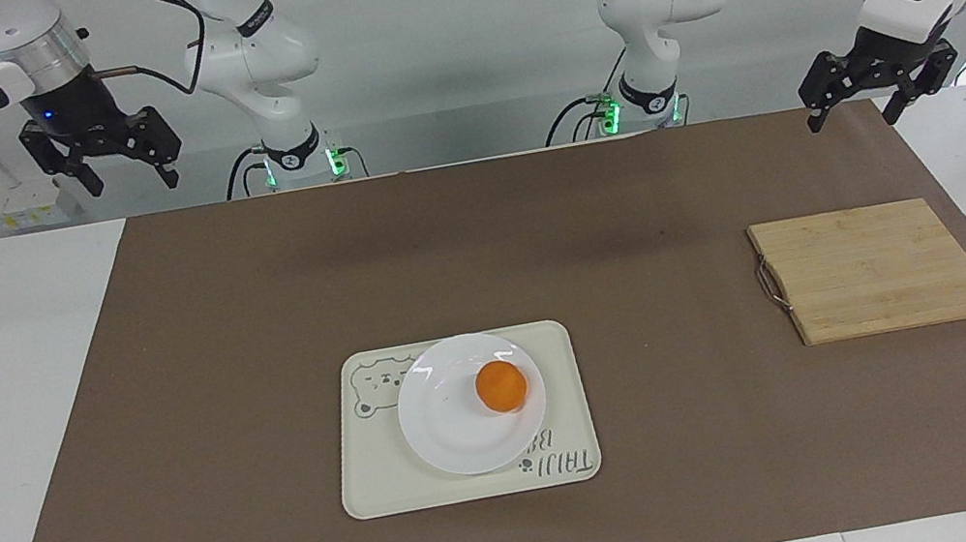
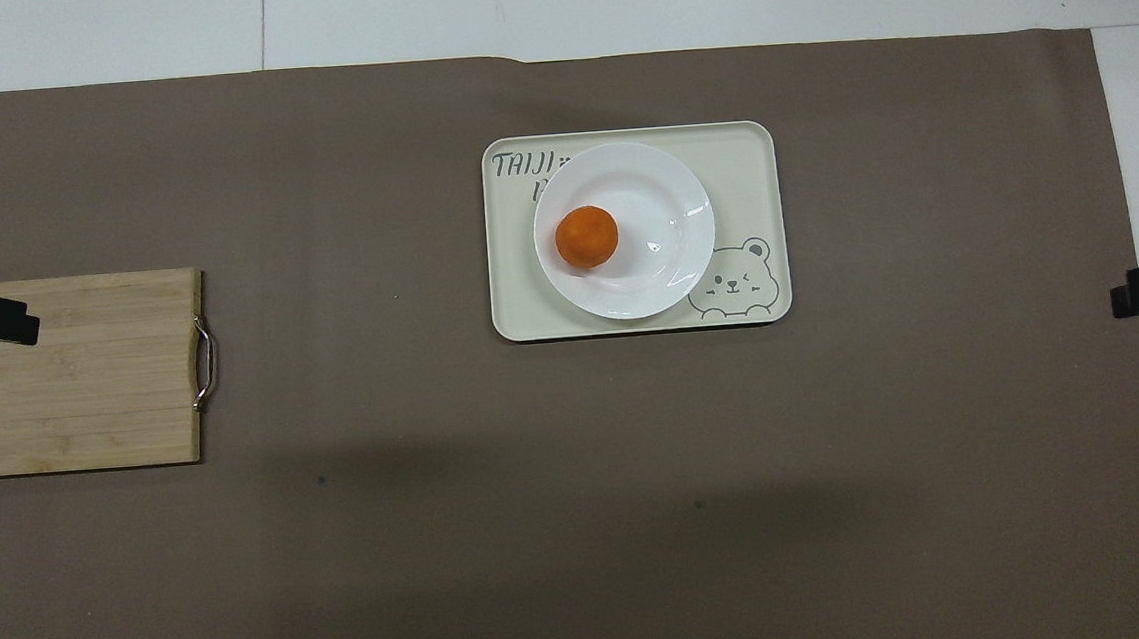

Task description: Place orange and plate with both arms

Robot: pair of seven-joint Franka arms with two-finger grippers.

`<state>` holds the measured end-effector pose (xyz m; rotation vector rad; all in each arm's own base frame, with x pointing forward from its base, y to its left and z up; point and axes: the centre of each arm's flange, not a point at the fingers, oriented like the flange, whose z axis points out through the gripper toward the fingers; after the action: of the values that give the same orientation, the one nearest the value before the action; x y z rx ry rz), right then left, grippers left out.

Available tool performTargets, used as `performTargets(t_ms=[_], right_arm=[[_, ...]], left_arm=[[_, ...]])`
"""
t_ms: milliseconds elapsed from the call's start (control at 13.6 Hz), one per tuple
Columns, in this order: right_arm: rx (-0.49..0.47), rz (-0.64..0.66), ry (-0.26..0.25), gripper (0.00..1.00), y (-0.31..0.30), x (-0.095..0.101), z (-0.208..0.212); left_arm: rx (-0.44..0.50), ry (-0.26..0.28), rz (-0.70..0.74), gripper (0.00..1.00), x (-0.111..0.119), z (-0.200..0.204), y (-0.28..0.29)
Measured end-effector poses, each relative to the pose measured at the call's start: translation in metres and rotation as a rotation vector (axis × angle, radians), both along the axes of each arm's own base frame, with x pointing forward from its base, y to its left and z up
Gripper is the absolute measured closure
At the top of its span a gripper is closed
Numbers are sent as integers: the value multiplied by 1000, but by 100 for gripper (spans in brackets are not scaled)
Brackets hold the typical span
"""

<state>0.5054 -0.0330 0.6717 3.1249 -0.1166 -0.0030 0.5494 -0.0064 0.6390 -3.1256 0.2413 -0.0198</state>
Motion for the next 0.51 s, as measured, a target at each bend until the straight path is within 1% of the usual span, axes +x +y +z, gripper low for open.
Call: performTargets(t_ms=[513], right_arm=[[11,4,0,0,2,0,0]], left_arm=[[0,0,0,0,0,0,0]])
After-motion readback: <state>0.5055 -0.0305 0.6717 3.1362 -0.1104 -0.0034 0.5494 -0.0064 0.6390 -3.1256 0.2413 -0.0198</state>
